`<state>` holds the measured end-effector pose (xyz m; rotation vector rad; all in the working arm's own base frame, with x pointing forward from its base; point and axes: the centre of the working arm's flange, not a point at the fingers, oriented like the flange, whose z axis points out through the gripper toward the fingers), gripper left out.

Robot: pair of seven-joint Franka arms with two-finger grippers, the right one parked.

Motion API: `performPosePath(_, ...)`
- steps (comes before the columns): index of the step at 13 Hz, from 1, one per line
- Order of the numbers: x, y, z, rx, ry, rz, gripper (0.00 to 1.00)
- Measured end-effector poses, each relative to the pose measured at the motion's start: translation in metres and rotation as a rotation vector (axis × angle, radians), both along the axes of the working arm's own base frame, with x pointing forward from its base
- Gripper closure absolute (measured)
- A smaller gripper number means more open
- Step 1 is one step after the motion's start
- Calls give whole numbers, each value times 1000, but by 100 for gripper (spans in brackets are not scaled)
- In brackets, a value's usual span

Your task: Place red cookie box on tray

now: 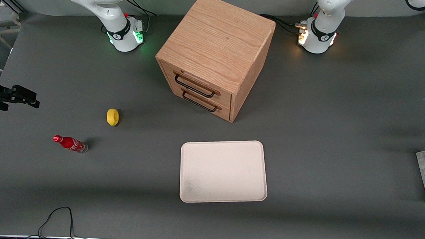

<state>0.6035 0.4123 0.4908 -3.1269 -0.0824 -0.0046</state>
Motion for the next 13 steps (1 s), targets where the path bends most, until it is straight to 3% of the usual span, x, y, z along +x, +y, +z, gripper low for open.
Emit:
performPosePath(3, 20, -3, -35, 5, -21, -51, 0)
performPosePath(8, 51, -16, -146, -5, -19, -145, 0)
performPosePath(13, 58, -15, -202, 14, -42, -180, 0)
